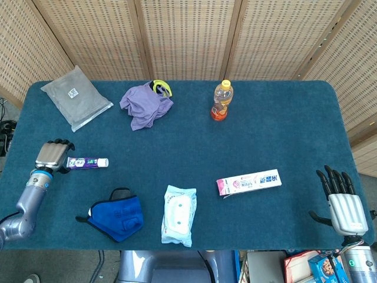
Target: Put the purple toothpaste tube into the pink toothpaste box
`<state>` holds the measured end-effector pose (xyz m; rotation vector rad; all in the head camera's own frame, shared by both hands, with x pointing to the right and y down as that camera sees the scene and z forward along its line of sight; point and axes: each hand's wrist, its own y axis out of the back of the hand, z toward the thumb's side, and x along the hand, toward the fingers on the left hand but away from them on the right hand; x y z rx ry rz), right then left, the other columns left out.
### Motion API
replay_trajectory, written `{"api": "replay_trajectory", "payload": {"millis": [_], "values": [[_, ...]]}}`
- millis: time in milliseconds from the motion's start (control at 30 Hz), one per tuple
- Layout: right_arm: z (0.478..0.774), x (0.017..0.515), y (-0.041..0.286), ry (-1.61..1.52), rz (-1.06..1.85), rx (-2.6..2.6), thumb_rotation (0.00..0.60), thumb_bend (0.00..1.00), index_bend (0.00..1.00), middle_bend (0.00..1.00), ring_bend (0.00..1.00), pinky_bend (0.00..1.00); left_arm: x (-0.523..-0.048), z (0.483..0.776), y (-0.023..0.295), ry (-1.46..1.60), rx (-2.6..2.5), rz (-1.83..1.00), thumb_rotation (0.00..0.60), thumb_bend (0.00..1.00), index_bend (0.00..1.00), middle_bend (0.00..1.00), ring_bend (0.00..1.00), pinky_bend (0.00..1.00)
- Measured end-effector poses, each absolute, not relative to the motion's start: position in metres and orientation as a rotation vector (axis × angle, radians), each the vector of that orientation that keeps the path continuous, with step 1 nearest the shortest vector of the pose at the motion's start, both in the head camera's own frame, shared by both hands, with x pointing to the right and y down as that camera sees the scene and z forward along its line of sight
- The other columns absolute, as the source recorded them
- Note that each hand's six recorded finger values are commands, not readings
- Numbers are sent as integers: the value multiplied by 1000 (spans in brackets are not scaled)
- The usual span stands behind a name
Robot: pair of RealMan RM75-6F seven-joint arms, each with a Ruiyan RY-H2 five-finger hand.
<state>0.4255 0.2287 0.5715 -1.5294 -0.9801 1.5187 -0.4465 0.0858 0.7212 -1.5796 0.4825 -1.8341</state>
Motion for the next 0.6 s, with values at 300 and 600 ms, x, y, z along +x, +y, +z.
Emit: {"api": "replay_trajectory", "payload": {"millis": [300,600], "values": [[572,426,229,-982,1521,-1529,600,152,0,0,0,0,-445,732,89,442,-1568,-1863,600,262,312,243,175,241],[574,425,229,-976,1521,-1528,600,153,0,0,0,0,-434,743,94,426,-1582,-1855,600,262,313,243,175,242]]}}
